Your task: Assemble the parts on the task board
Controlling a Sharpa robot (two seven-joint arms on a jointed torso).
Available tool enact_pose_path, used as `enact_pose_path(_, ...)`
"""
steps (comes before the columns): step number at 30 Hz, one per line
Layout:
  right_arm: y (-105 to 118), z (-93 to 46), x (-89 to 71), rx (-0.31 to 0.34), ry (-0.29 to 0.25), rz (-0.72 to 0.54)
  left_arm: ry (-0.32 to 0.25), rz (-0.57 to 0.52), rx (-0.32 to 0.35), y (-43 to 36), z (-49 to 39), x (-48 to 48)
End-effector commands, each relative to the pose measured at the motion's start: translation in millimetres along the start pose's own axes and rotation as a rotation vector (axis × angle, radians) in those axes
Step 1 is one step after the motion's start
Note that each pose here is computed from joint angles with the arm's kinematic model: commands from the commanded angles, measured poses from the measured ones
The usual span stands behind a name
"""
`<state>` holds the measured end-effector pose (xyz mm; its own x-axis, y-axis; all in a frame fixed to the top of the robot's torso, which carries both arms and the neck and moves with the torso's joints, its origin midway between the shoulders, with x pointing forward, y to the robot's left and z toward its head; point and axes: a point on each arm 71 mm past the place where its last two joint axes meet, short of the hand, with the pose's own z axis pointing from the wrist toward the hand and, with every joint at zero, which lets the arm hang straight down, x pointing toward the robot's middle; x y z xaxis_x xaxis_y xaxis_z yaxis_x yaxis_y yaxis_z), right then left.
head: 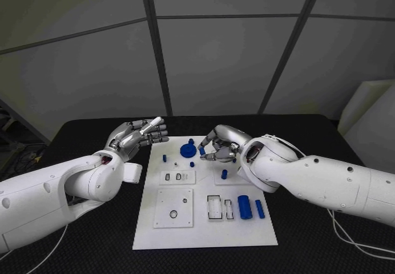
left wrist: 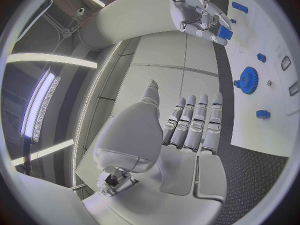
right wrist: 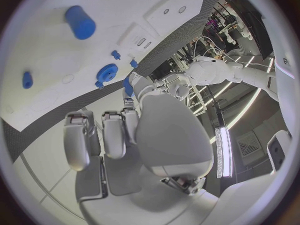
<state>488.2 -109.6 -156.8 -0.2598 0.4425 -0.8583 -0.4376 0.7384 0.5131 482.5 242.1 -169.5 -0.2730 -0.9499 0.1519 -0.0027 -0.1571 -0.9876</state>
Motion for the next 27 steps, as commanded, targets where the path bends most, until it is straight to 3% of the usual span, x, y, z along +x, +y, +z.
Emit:
enact_pose_path(1,5,5.5,4.9,0.065,-0.012,-0.067,0.006,-0.006,0.008,-1.7,2.1,0.4)
enact_pose_path(6,22,13.5,25.7,0.063,0.025,-0.087,0.004,-0.005,0.009,-2.0,3.8,0.3)
enact_pose_path(16,35,16.4,55.3,0.073,0.065,-0.111,0.006,-0.005,0.011,-2.3,5.4,1.6)
enact_pose_path(27,41,16.0,71.1,0.061,0.078,-0.122,0.009,-0.007,0.01,-1.8,6.6,3.1)
